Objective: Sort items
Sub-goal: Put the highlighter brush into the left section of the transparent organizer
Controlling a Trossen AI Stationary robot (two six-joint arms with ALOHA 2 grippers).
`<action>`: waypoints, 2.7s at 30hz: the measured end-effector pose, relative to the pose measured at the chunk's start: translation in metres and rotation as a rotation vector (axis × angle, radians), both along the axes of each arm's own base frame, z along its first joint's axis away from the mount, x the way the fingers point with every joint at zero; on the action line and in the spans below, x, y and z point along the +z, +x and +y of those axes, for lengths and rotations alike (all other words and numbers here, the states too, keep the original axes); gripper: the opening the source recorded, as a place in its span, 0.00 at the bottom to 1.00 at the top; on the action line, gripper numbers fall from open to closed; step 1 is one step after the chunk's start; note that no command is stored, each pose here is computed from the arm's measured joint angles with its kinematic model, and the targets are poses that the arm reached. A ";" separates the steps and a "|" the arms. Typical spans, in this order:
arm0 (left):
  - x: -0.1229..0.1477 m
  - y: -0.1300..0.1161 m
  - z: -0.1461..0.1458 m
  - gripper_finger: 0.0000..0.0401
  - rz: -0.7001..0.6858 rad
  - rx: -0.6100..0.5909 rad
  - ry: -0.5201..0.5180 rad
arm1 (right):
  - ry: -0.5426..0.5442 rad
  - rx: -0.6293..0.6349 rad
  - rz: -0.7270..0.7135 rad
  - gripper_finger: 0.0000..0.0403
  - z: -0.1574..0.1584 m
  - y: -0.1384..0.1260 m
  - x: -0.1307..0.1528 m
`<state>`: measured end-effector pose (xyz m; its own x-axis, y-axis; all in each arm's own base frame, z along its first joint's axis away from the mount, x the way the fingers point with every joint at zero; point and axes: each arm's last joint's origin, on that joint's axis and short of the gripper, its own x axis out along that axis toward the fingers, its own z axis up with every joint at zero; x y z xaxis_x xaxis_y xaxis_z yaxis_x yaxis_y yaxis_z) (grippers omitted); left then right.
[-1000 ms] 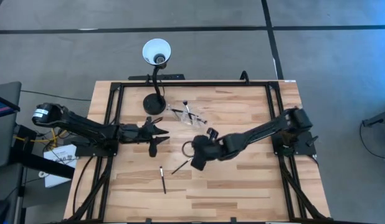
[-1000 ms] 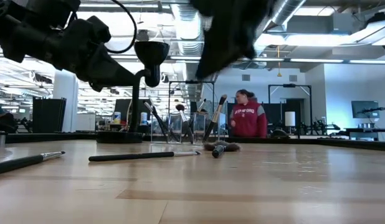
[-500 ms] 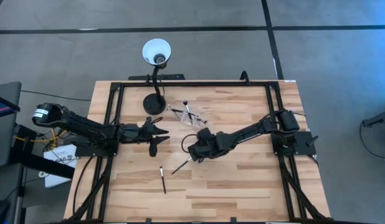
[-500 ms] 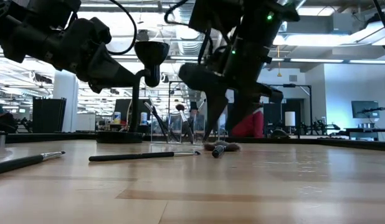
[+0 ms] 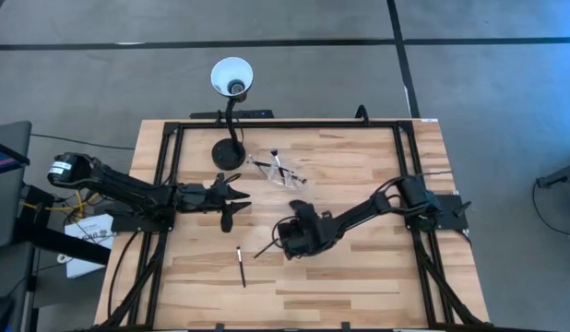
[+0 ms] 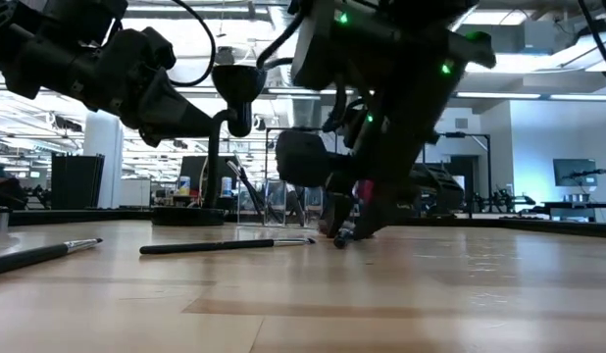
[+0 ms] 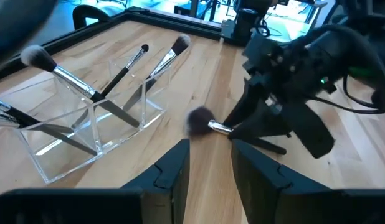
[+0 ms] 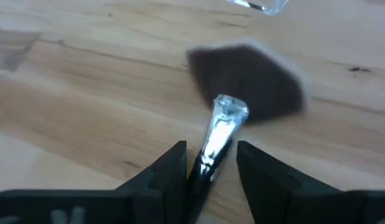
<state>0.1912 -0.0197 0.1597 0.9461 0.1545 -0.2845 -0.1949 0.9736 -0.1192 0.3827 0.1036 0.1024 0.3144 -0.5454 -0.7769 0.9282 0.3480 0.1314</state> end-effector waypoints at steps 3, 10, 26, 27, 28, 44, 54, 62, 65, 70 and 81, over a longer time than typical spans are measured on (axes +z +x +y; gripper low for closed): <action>0.001 0.000 0.000 0.29 -0.004 0.000 -0.001 | -0.058 -0.012 0.006 0.31 0.000 0.001 -0.015; 0.001 0.000 0.000 0.29 -0.005 0.000 -0.001 | -0.191 0.022 0.050 0.18 -0.003 0.002 -0.031; 0.001 0.000 0.000 0.29 -0.005 0.000 -0.001 | -0.461 0.292 -0.061 0.13 0.032 -0.013 0.077; 0.001 0.000 0.000 0.29 -0.005 0.000 -0.001 | -0.529 0.307 -0.061 0.12 0.034 -0.017 0.091; 0.001 0.000 0.000 0.29 -0.005 0.000 -0.001 | -0.596 0.314 -0.067 0.11 0.036 -0.022 0.105; 0.016 0.004 -0.001 0.29 -0.175 0.001 -0.066 | -0.964 0.165 -0.052 0.11 0.031 -0.064 0.078; 0.033 0.005 0.000 0.29 -0.355 -0.001 -0.081 | -0.997 0.117 0.065 0.12 0.016 -0.016 0.063; 0.029 0.008 0.000 0.29 -0.333 0.004 -0.077 | -1.001 0.209 0.173 0.12 0.023 0.005 0.084; 0.029 0.008 0.000 0.29 -0.333 0.005 -0.077 | -0.995 0.229 0.174 0.11 0.026 0.007 0.086; 0.029 0.008 0.000 0.29 -0.335 0.005 -0.077 | -0.976 0.345 0.203 0.12 0.033 0.012 0.089; 0.029 0.008 -0.001 0.29 -0.338 0.004 -0.078 | -1.124 0.637 0.187 0.12 0.061 0.019 0.144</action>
